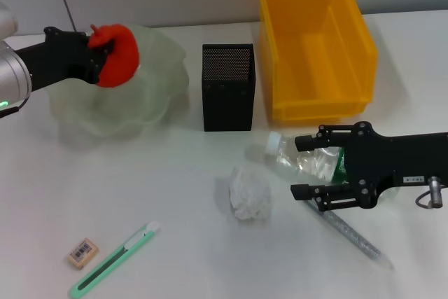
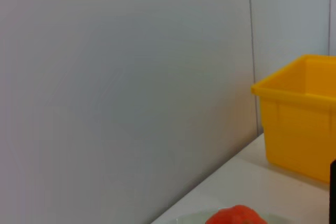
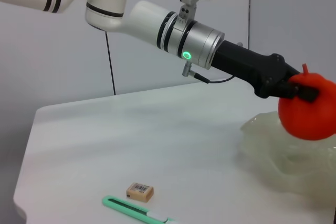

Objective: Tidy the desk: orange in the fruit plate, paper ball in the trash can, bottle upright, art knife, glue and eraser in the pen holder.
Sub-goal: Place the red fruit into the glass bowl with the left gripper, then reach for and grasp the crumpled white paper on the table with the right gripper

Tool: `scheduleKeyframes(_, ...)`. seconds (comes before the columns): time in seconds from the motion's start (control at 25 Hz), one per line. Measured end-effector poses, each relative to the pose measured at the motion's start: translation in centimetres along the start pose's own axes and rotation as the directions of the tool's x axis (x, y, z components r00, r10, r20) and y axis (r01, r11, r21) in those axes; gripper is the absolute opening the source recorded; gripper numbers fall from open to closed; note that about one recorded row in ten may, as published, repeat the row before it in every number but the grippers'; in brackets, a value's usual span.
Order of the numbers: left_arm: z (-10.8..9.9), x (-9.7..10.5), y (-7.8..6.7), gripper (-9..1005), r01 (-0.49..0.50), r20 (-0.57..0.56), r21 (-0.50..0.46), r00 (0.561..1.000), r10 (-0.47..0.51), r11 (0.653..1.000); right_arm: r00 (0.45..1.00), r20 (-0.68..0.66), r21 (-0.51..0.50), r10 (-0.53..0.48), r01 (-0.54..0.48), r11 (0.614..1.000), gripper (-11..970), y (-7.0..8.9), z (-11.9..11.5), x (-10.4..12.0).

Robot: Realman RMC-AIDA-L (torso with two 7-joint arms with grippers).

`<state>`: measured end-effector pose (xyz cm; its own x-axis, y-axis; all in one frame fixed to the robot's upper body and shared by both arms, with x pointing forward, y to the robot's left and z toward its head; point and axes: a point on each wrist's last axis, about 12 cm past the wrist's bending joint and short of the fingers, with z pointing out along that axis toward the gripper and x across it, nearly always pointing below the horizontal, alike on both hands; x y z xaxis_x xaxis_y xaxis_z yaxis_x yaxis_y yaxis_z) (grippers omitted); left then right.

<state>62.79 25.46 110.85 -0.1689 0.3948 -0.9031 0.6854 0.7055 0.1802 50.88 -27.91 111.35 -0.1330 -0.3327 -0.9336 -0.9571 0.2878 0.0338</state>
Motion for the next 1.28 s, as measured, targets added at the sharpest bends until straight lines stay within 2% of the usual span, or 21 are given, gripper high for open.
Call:
scheduleKeyframes(0.16, 0.2, 0.2, -0.4, 63, -0.009, -0.012, 0.013, 1.000, 0.009, 1.000, 1.000, 0.001, 0.003, 0.001, -0.001, 1.000, 764, 0.0, -0.1, 0.1)
scheduleKeyframes(0.48, 1.2, 0.3, -2.2, 72, -0.067, -0.048, 0.086, 0.996, 0.071, 0.994, 1.000, 0.008, 0.009, 0.002, -0.002, 1.000, 764, 0.1, -0.3, 0.1)
scheduleKeyframes(0.68, 1.5, -0.1, -2.3, 269, -0.081, -0.042, 0.094, 0.996, 0.085, 0.992, 1.000, 0.007, 0.011, 0.003, -0.003, 1.000, 764, 0.1, -0.3, 0.1)
scheduleKeyframes(0.88, 1.3, -0.5, -2.1, 513, -0.056, -0.005, 0.073, 0.998, 0.056, 0.996, 1.000, 0.004, 0.015, 0.010, -0.010, 1.000, 763, 0.3, -0.5, 0.4)
scheduleKeyframes(1.0, 1.2, -0.8, -1.9, 600, -0.053, 0.016, 0.063, 0.999, 0.052, 0.997, 1.000, 0.004, 0.016, 0.011, -0.011, 1.000, 763, 0.3, -0.6, 0.4)
scheduleKeyframes(1.16, 0.6, -1.4, -2.2, 716, -0.041, 0.067, 0.098, 0.997, 0.035, 0.994, 1.000, 0.004, 0.017, 0.012, -0.012, 1.000, 763, 0.3, -0.6, 0.4)
scheduleKeyframes(1.28, -0.5, -2.0, -2.6, 824, -0.043, 0.125, 0.165, 0.992, 0.023, 0.985, 1.000, 0.004, 0.017, 0.015, -0.015, 1.000, 763, 0.4, -0.6, 0.5)
